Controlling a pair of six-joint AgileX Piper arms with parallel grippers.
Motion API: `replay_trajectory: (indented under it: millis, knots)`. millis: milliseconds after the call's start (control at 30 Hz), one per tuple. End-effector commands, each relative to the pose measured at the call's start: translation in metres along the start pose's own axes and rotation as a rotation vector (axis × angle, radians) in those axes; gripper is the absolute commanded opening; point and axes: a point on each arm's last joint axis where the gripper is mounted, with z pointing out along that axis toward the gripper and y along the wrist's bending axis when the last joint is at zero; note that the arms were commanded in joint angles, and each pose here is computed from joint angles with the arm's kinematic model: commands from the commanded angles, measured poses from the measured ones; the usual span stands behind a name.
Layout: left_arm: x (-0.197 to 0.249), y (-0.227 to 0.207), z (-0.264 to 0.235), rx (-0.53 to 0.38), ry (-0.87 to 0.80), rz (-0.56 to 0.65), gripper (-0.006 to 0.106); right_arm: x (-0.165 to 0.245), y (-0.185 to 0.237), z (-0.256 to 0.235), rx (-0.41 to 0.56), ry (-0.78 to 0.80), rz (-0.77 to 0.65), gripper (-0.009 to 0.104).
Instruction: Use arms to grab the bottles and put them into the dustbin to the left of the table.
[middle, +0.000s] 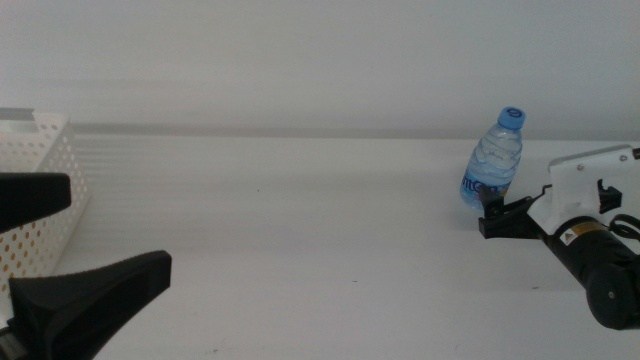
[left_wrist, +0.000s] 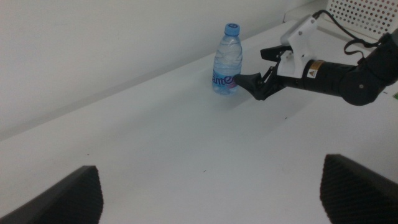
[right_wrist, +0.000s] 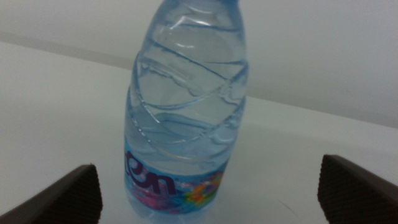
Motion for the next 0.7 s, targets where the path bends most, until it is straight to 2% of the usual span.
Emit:
replay_trajectory:
  millis: [0, 667]
  knots:
    - [0.0, -0.001, -0.001, 0.008, -0.018, -0.01, 0.094, -0.001, 0.004, 0.006, -0.023, -0.011, -0.029, 0.093]
    - [0.0, -0.001, -0.001, 0.008, -0.018, -0.01, 0.094, 0.001, 0.011, 0.043, -0.043, -0.014, -0.04, 0.093]
